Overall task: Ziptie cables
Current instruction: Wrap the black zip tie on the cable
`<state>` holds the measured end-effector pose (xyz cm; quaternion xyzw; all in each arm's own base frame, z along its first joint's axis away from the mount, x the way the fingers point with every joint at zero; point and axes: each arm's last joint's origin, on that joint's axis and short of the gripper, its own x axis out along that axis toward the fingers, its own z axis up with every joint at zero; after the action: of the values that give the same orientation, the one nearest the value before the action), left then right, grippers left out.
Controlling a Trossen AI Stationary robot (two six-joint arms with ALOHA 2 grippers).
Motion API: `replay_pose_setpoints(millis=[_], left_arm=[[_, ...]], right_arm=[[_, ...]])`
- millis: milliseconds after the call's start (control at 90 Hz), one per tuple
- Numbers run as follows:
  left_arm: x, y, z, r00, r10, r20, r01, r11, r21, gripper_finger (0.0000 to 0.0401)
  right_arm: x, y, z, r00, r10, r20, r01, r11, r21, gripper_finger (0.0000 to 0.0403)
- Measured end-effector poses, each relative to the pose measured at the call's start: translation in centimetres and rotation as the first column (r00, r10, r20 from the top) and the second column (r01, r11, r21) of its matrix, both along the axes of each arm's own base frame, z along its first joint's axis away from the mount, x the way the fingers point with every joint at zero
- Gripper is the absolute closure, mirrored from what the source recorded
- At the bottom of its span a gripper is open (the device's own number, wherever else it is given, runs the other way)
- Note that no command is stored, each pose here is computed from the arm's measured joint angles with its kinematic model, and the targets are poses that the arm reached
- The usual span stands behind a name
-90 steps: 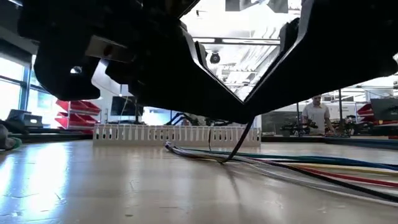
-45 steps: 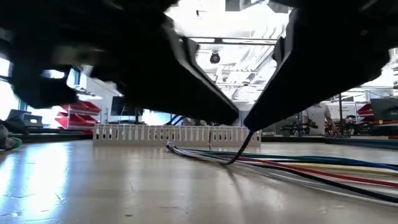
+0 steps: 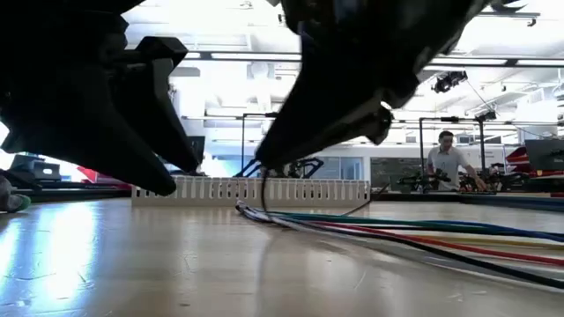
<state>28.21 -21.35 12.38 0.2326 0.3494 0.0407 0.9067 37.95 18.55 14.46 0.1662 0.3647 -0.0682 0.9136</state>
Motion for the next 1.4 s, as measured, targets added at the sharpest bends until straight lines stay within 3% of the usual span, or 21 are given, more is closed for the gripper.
replay_pose_setpoints(millis=[256,467,656,1400], left_arm=[[-0.9,2.6,-2.4,0.973,0.043,0.227,-0.009,0.989,-0.145,0.0272],[0.0,4.8,-2.5,0.955,-0.109,0.276,0.181,0.951,-0.252,0.0272],[0.9,5.8,-2.2,0.936,-0.212,0.281,0.285,0.924,-0.253,0.0272],[1.5,6.4,-1.9,0.917,-0.246,0.315,0.34,0.894,-0.291,0.0273]], right_arm=[[0.5,-0.9,0.0,0.999,0.013,-0.031,-0.01,0.997,0.082,0.0403],[0.6,-1.3,0.6,0.999,0.024,-0.035,-0.019,0.99,0.138,0.0403],[0.5,-2.0,2.7,1.0,0.006,-0.004,-0.005,0.981,0.192,0.0403],[0.3,-2.8,4.4,0.999,0.037,0.006,-0.037,0.967,0.251,0.0403]])
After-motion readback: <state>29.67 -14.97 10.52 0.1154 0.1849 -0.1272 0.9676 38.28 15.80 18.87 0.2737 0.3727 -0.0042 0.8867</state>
